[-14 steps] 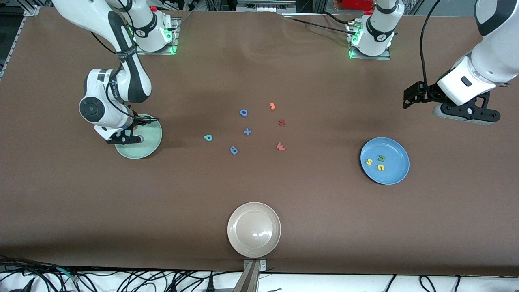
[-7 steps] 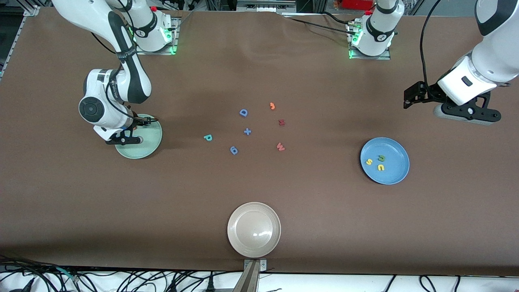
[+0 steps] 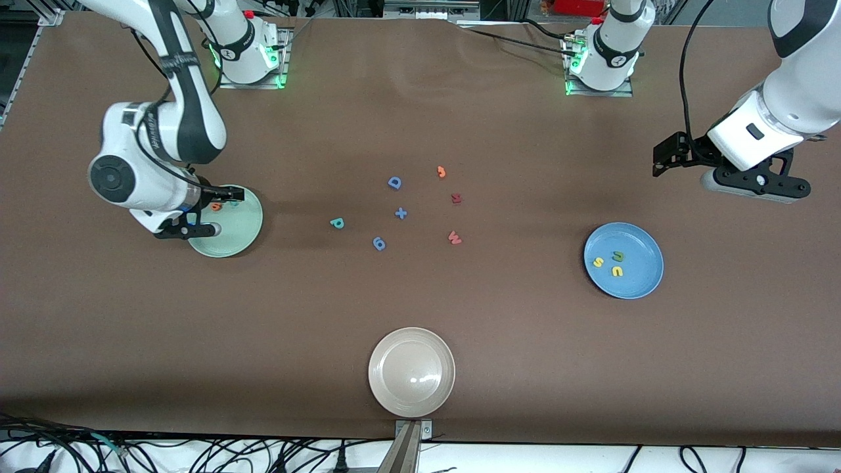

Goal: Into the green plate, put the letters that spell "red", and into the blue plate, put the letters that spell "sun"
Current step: 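Lower the cyan letter onto the green plate and open the right gripper, then move the right gripper back toward the remaining letters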

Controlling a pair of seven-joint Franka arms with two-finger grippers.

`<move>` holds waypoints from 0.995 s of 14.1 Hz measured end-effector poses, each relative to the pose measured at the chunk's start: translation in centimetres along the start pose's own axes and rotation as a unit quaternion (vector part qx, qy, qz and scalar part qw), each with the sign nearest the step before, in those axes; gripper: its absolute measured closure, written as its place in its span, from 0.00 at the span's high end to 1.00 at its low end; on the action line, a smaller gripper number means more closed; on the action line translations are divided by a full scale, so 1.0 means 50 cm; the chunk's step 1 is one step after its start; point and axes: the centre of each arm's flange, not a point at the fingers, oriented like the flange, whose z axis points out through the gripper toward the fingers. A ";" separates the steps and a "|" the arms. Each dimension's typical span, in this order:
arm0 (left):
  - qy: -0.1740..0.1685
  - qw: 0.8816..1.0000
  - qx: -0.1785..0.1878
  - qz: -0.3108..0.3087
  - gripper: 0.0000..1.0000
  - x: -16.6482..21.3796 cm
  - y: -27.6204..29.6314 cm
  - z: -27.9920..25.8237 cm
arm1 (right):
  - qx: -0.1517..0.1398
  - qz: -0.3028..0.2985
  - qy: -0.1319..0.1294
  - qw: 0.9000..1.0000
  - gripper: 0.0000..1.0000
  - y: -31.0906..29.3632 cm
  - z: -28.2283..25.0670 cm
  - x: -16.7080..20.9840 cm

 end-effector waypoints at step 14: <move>0.000 1.000 0.000 0.002 1.00 0.001 0.004 0.000 | -0.023 0.049 0.059 0.997 0.99 -0.339 -0.181 -0.002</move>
